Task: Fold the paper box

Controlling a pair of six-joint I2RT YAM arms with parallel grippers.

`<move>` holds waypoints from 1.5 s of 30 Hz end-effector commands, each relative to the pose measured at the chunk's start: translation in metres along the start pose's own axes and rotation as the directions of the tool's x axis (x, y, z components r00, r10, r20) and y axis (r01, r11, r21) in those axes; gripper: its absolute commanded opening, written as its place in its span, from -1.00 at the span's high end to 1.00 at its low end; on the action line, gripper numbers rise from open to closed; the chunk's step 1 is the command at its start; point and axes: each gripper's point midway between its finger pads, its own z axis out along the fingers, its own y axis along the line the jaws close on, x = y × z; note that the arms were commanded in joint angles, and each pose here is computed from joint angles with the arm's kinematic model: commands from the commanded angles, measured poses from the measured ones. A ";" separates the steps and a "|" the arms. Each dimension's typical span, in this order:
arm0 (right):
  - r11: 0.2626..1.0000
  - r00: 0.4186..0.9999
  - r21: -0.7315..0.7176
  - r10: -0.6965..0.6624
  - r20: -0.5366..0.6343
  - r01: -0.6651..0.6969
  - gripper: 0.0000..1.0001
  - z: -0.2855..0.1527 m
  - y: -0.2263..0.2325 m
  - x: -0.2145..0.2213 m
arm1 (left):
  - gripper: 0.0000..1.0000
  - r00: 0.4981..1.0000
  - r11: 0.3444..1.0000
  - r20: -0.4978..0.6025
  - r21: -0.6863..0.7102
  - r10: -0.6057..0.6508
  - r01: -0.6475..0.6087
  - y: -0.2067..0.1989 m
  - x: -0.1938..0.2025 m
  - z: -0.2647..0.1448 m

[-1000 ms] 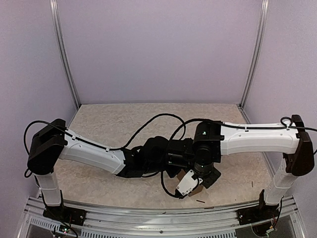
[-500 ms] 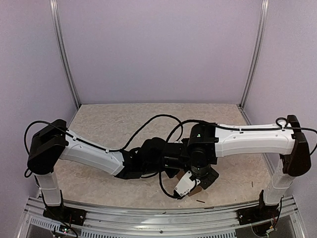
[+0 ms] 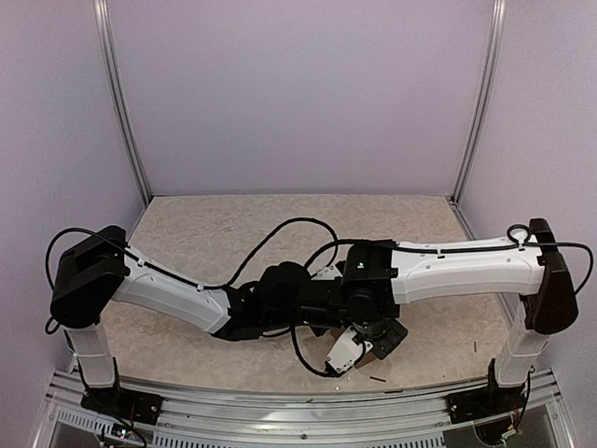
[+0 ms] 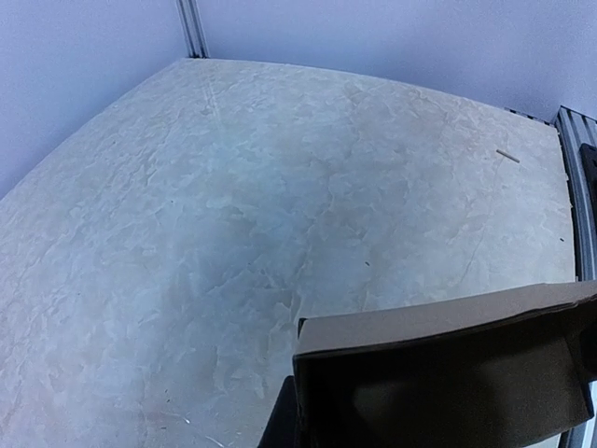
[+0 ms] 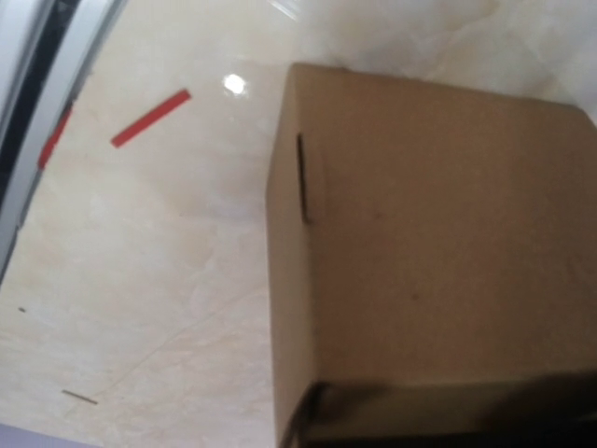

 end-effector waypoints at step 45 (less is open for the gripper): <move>0.994 0.984 0.097 0.036 0.175 -0.054 0.27 -0.051 -0.010 -0.006 | 0.19 1.000 0.999 -0.018 -0.044 -0.012 0.011 0.007 -0.019 -0.033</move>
